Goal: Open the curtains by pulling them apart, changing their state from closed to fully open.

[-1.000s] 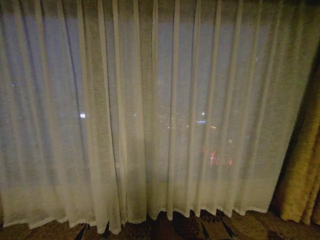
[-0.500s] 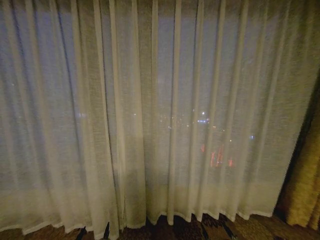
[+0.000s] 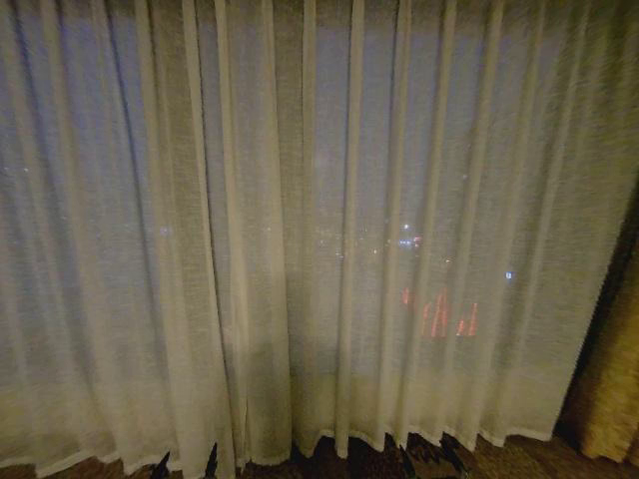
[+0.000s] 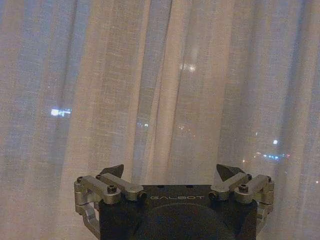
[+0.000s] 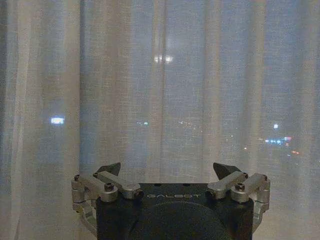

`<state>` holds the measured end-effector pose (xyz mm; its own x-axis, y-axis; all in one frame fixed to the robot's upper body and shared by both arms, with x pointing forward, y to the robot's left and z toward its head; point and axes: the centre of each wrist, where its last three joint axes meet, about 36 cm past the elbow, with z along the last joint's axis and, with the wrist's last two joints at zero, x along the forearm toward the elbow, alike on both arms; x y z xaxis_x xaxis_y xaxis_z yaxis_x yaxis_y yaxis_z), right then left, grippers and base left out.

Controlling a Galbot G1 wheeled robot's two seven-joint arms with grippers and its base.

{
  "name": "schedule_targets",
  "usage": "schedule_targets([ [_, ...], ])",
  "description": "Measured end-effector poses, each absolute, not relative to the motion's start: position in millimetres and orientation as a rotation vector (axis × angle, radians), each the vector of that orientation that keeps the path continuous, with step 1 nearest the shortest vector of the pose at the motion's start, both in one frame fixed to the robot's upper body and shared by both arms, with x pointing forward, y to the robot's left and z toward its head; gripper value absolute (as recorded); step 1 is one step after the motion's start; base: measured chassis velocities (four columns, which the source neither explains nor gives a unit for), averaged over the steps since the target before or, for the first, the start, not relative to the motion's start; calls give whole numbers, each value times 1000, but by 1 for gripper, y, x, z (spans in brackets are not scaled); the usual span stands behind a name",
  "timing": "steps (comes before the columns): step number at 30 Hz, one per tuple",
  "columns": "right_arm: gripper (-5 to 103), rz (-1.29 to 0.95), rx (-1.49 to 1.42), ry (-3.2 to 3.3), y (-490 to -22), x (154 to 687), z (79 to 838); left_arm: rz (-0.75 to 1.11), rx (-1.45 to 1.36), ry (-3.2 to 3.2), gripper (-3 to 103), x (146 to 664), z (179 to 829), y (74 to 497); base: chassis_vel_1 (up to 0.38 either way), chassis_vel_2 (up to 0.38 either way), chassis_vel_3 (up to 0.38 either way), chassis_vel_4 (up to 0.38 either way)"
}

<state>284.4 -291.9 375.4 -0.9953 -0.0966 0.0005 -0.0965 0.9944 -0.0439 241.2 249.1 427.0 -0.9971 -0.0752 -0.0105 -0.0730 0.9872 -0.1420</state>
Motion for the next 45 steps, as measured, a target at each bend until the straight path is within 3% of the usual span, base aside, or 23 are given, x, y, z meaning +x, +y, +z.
schedule_targets([
  [45, 100, -90, -218, 3133, -293, 279, 368, -218, -130, 3109, 100, 239, 426, 256, -112, 113, 112, -119],
])
